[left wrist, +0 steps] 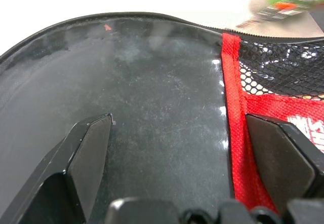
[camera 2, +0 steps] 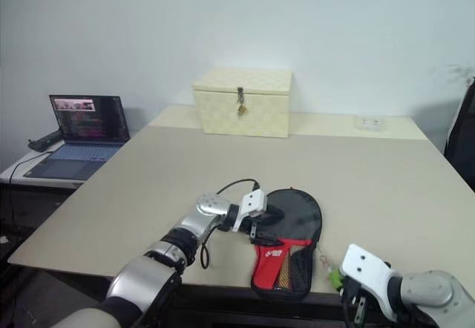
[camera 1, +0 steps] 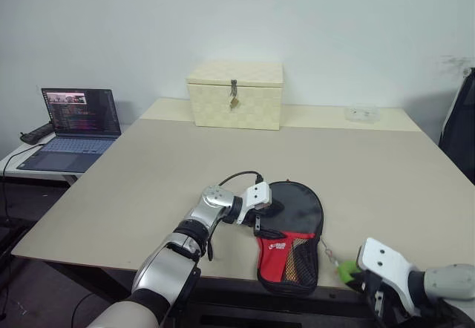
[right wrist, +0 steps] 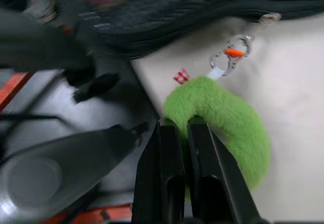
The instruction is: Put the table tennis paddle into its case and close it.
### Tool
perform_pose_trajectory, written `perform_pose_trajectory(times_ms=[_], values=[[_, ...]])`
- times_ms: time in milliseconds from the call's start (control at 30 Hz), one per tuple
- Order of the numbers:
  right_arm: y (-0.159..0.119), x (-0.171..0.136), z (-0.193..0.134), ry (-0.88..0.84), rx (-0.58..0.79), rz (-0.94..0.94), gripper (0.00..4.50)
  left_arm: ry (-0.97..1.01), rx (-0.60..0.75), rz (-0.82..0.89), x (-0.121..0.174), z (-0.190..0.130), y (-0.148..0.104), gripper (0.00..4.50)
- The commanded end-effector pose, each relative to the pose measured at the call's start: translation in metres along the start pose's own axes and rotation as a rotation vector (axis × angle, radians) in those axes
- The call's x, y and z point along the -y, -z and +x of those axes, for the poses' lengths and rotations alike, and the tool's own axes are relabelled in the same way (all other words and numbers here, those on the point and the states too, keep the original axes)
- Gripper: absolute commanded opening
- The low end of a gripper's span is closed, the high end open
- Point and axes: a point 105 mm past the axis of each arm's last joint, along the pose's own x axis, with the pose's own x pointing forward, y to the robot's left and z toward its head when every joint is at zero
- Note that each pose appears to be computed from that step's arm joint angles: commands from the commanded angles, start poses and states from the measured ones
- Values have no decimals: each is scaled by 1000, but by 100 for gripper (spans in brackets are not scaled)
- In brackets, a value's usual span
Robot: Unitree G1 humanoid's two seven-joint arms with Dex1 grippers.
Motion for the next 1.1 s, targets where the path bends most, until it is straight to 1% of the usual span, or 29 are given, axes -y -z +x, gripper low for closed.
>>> perform_pose_trajectory(times_ms=[33,167,333,500,533,600,733,767,900,933,1100], values=[[-13,-36,-5,-175,43,-55,4,81,-115,-88,25,15,34,450],[-13,-62,-10,-333,74,-14,4,76,-121,-84,26,17,35,450],[-24,-77,-10,-430,145,13,4,62,-122,-80,24,20,34,450],[-34,-77,-8,-442,167,-9,4,51,-119,-73,22,21,32,450],[-34,-71,-6,-404,156,-14,4,48,-116,-71,21,21,31,450],[-35,-67,-6,-387,142,-8,4,47,-113,-70,21,21,30,450],[-39,-57,-9,-339,155,28,106,39,-106,-68,20,20,29,450],[-39,-54,-9,-326,156,29,145,38,-105,-67,19,20,29,450],[-39,-45,-12,-286,152,45,275,20,-95,-64,17,19,27,450],[-39,-38,-13,-262,155,53,275,10,-84,-65,15,18,25,450],[-42,26,-12,-32,215,47,275,-69,39,-54,-3,3,3,450]])
